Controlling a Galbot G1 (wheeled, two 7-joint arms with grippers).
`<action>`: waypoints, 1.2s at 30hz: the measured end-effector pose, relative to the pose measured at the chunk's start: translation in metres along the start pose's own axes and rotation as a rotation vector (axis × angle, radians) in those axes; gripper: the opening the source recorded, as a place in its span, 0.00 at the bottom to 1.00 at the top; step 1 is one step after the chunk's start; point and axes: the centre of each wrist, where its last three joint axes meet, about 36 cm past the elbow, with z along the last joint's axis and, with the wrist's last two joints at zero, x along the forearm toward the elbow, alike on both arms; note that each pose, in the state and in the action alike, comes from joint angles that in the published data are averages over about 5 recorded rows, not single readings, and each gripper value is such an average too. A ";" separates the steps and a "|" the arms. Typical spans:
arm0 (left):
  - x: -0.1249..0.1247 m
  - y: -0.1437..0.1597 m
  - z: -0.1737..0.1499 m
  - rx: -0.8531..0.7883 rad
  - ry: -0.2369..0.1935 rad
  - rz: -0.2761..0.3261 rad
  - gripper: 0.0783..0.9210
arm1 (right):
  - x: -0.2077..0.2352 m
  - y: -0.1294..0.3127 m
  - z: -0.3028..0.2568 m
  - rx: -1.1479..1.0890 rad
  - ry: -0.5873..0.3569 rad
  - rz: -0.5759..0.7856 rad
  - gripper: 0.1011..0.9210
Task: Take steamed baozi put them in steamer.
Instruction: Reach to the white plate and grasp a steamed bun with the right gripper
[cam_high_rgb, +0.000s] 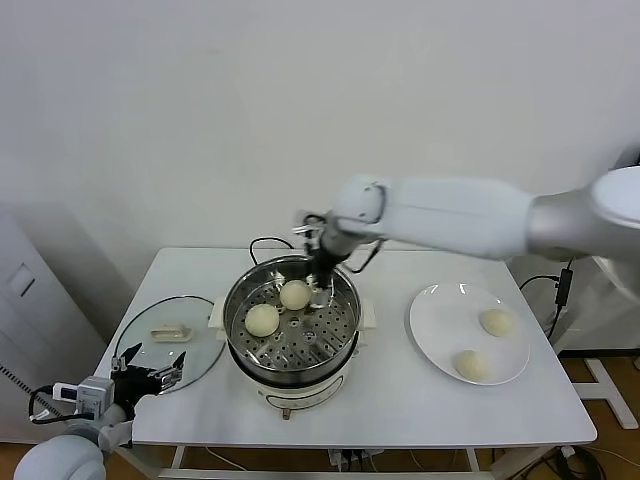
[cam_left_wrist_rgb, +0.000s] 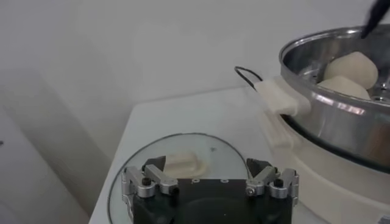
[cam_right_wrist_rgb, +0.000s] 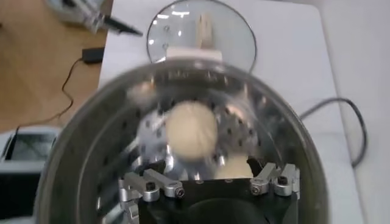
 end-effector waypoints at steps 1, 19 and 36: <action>0.000 0.000 0.000 0.000 0.000 0.001 0.88 | 0.006 0.001 0.013 0.001 0.013 -0.003 0.88; 0.000 -0.002 -0.002 0.003 -0.004 0.005 0.88 | 0.035 0.033 0.218 -0.053 0.166 -0.046 0.88; -0.002 -0.001 0.001 0.005 0.006 0.005 0.88 | -0.027 0.036 0.282 -0.017 0.212 -0.111 0.88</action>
